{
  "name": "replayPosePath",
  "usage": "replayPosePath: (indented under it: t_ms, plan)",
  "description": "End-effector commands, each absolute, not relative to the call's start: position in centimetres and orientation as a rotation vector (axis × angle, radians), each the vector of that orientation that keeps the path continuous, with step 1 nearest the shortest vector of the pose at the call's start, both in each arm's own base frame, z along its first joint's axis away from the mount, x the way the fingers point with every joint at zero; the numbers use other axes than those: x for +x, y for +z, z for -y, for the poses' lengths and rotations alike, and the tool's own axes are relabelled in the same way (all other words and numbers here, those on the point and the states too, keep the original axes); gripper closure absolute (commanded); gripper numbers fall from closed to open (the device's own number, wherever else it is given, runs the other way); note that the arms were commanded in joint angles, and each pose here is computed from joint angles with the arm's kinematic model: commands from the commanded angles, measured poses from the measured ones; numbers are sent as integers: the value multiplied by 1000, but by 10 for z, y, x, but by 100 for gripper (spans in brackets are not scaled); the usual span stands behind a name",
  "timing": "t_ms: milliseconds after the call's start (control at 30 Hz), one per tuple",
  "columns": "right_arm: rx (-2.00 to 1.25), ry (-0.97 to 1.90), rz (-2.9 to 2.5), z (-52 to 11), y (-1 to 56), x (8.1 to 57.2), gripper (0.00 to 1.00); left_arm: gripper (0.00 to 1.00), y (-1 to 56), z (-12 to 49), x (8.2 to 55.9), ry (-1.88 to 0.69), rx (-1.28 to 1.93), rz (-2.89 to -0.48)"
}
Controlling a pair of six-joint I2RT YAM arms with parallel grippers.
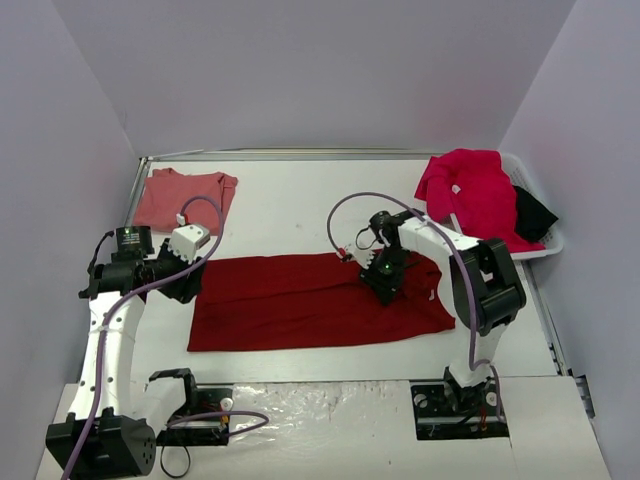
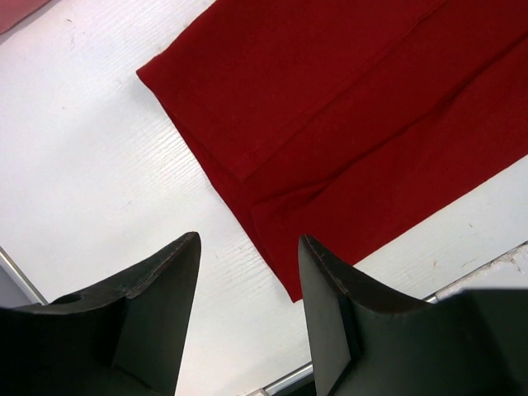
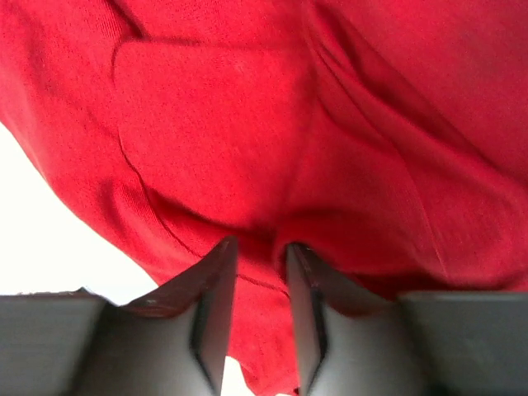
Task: Fold and stack the t-shirts
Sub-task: Fold the other side of the tshirt into a rectangle
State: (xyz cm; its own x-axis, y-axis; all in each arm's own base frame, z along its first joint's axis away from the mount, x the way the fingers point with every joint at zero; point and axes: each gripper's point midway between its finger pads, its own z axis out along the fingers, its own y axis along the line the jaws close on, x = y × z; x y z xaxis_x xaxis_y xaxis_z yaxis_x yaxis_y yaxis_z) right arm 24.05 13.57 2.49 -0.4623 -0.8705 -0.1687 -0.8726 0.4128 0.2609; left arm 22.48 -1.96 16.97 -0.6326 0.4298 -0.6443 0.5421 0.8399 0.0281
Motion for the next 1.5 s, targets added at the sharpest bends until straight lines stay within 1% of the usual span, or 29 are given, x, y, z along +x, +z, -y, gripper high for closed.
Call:
replayPosePath:
  t_ms: [0,67,100,267,433,533,667,833,1000,1133,1233,1333,1467]
  plan:
    - [-1676,452,-2710,-135,14,226,70,50,173,17,227,-207,710,-2340]
    - [-1702,452,-2702,-144,13,221,66,50,173,17,228,-204,707,-2342]
    - [-1712,454,-2700,-146,12,220,65,50,172,17,227,-209,706,-2346]
    - [-1755,440,-2682,-157,9,214,64,50,170,17,228,-211,707,-2353]
    - [-1759,399,-2670,-155,15,212,63,50,170,16,227,-199,707,-2350]
    - [-1770,424,-2657,-154,27,205,63,50,169,14,227,-194,705,-2359]
    - [-1799,500,-2627,-156,41,194,59,50,168,14,228,-190,706,-2360]
    - [-1820,590,-2506,-167,78,191,59,50,169,14,227,-186,704,-2354]
    - [-1777,546,-2411,-175,104,215,57,50,169,13,227,-176,701,-2352]
    - [-1650,561,-2407,-174,112,247,55,49,170,12,226,-170,702,-2345]
    - [-1659,601,-2434,-174,107,249,54,50,170,12,226,-169,702,-2347]
    - [-1653,566,-2455,-168,95,258,54,49,168,12,225,-164,704,-2351]
    - [-1513,448,-2495,-151,85,289,54,49,165,10,225,-158,710,-2362]
